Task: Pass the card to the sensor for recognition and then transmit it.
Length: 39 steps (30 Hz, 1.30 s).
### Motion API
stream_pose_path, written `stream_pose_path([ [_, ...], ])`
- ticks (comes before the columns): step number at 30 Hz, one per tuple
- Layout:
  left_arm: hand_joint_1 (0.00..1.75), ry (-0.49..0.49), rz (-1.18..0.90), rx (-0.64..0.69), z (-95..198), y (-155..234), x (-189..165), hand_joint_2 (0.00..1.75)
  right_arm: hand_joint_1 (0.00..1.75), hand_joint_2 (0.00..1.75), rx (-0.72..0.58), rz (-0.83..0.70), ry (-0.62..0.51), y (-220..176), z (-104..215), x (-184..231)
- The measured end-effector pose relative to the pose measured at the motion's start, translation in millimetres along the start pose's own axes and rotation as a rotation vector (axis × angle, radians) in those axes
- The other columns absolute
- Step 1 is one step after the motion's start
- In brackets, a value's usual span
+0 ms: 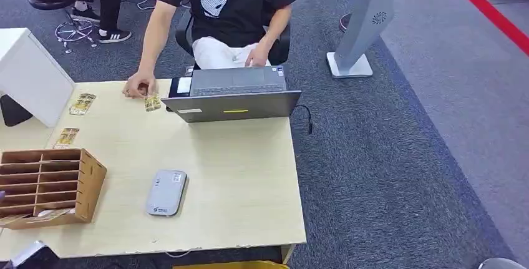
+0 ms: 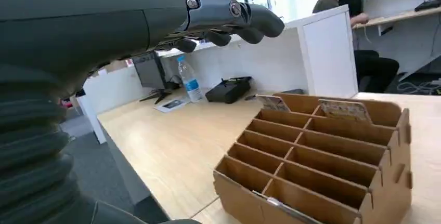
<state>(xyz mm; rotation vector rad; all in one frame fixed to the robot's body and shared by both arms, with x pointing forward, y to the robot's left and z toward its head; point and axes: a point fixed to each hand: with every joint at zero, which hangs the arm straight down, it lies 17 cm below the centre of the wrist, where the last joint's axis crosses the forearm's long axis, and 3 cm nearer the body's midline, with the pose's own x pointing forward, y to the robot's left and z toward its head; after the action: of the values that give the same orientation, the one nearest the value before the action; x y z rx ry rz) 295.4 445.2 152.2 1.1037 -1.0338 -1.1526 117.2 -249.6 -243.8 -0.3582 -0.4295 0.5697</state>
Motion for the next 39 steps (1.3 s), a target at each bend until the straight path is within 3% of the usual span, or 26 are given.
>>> stream_pose_path([
  [12, 0.00, -0.001, 0.077, -0.048, 0, -17, 0, 1.75, 0.00, 1.75, 0.004, 0.025, -0.029, -3, -2, 8],
  [29, 0.00, 0.082, 0.087, -0.056, -42, -32, -24, 1.75, 0.00, 1.75, -0.002, 0.059, -0.050, -8, -6, 15],
  [39, 0.00, 0.101, 0.091, -0.074, -48, -42, -29, 1.75, 0.00, 1.75, -0.004, 0.061, -0.053, -9, -7, 16],
])
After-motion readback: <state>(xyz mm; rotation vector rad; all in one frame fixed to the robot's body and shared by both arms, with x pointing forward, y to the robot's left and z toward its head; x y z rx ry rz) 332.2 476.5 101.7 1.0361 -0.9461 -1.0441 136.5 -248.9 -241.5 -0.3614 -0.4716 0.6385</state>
